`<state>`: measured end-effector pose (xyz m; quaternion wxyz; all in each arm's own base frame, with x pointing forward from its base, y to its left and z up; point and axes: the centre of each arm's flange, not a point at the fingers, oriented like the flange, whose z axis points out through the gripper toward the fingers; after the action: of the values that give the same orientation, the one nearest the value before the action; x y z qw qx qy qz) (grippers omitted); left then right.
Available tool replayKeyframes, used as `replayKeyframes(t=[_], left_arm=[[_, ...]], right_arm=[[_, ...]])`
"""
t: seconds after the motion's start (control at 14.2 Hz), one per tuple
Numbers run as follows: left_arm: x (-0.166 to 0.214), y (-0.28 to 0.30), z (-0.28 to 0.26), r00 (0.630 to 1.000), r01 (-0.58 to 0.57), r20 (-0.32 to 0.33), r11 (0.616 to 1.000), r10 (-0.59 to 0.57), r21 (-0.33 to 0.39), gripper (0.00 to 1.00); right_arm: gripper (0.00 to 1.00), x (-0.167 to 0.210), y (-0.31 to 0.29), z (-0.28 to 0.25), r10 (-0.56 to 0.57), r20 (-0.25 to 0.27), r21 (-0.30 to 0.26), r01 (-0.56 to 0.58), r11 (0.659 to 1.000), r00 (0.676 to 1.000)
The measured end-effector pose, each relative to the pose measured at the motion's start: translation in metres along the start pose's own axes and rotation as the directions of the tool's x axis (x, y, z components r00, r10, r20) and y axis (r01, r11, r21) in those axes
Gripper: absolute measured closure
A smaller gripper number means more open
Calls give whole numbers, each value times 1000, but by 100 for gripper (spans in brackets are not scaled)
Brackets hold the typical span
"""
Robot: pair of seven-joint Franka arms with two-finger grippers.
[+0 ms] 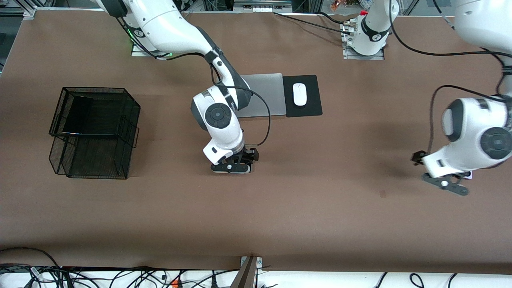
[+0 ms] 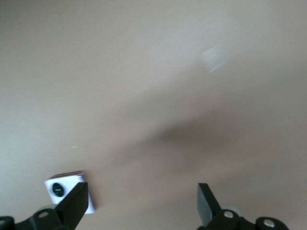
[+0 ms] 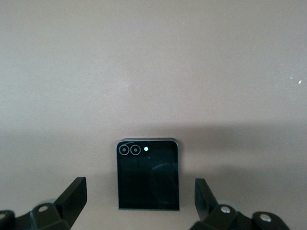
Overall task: Place phones with both arms
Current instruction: 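Grasp the flip phone with the right gripper while the left gripper reaches the white phone, then carry the flip phone into the basket while the left gripper grasps the white phone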
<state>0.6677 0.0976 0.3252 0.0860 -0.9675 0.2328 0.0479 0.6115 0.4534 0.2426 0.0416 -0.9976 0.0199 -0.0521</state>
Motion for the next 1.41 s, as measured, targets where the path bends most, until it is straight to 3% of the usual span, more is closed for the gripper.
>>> replayKeyframes(t=[0.42, 0.7, 0.85, 1.2, 1.41], left_arm=[[-54, -79, 50, 985, -164, -40, 986, 165, 30, 0], [-100, -122, 77, 995, -20, -97, 998, 13, -67, 0], [-118, -141, 94, 993, 35, -110, 997, -43, -74, 0], [-123, -154, 122, 980, 124, -148, 989, -136, -87, 0], [-118, -148, 136, 970, 174, -148, 977, -192, -124, 0]], right_arm=[[0, -21, -13, 28, -91, 42, -8, 91, 996, 995], [0, -25, -8, 46, -139, 58, -34, 141, 989, 989], [0, -27, -6, 52, -143, 65, -43, 146, 988, 988], [0, -30, -3, 58, -142, 71, -48, 146, 988, 987], [0, -29, -4, 63, -143, 49, -37, 145, 989, 989]])
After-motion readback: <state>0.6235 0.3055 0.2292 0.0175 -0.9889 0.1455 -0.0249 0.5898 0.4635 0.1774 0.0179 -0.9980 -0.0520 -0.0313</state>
